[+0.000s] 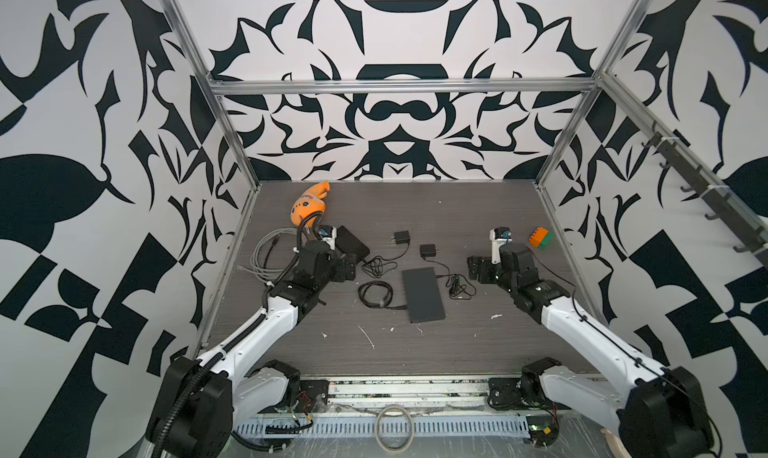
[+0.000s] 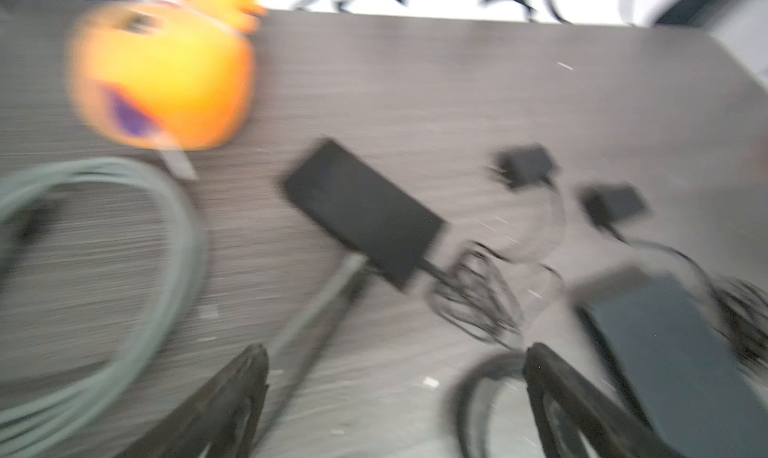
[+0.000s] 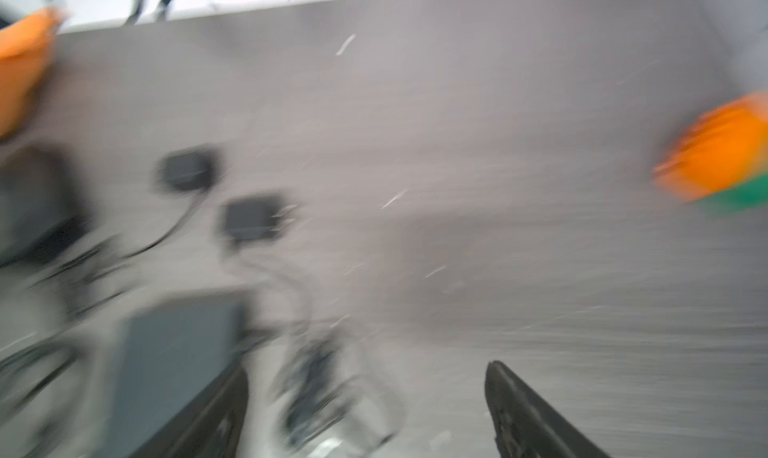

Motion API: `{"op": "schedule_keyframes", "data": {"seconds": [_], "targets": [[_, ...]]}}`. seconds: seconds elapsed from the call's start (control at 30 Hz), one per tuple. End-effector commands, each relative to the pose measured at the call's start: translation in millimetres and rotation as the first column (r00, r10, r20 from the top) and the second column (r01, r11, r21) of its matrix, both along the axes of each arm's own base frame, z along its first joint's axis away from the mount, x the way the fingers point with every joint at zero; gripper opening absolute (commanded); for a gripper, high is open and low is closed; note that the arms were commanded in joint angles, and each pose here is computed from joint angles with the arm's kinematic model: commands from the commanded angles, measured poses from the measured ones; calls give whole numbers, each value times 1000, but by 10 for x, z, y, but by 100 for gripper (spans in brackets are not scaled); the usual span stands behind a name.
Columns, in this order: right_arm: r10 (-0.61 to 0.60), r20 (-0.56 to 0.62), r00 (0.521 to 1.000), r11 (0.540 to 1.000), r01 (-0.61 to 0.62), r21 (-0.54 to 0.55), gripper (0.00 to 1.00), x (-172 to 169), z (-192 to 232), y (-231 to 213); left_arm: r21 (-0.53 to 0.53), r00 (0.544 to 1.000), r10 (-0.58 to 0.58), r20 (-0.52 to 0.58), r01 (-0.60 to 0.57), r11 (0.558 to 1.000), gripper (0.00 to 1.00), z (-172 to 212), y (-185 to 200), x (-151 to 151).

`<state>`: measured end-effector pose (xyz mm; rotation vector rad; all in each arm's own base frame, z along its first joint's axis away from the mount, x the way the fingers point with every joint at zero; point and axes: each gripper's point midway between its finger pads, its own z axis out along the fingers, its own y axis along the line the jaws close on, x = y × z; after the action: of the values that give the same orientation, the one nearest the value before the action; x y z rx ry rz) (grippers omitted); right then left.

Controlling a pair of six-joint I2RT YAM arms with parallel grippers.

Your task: Insert the plug into the switch port

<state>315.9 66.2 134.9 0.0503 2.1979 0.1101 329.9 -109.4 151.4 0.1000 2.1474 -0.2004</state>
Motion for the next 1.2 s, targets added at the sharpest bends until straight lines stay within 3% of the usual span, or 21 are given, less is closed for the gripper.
{"op": "schedule_keyframes", "data": {"seconds": [0.0,0.03,0.13,0.27,0.33,0.57,0.7,0.8,0.87,0.93,1.0,1.17], "targets": [[-196,224,955,948,242,-204,93,190,306,-600,132,987,134,87,-145,981,100,175,466,117],[-194,208,959,949,237,-207,93,210,234,-642,155,987,132,87,-144,977,99,145,531,140],[-211,194,958,949,248,-196,93,292,-60,-780,221,957,279,81,-290,931,99,4,981,169],[-211,167,963,949,243,-204,93,410,-333,-821,159,942,329,65,-335,929,99,-284,1273,142],[-201,176,964,954,233,-187,93,497,-355,-799,108,951,303,58,-308,945,99,-379,1263,142],[-143,255,956,975,181,-130,91,723,-456,-787,30,949,252,190,-262,965,99,-388,1215,412],[-87,279,956,986,123,-112,91,684,-513,-694,69,972,150,182,-165,984,100,-525,1088,631],[-103,254,962,984,136,-113,92,674,-551,-720,19,956,234,177,-241,970,99,-625,1282,655],[-105,268,958,984,139,-113,91,679,-540,-725,-12,933,257,251,-262,965,100,-607,1367,657],[-110,263,958,983,144,-113,90,676,-545,-734,-10,950,255,179,-257,966,100,-655,1347,647],[-112,261,959,983,145,-112,100,677,-541,-734,-11,942,258,213,-262,965,100,-652,1360,643],[-113,262,958,983,147,-111,100,671,-538,-735,-11,944,256,207,-260,966,99,-636,1359,647]]}}
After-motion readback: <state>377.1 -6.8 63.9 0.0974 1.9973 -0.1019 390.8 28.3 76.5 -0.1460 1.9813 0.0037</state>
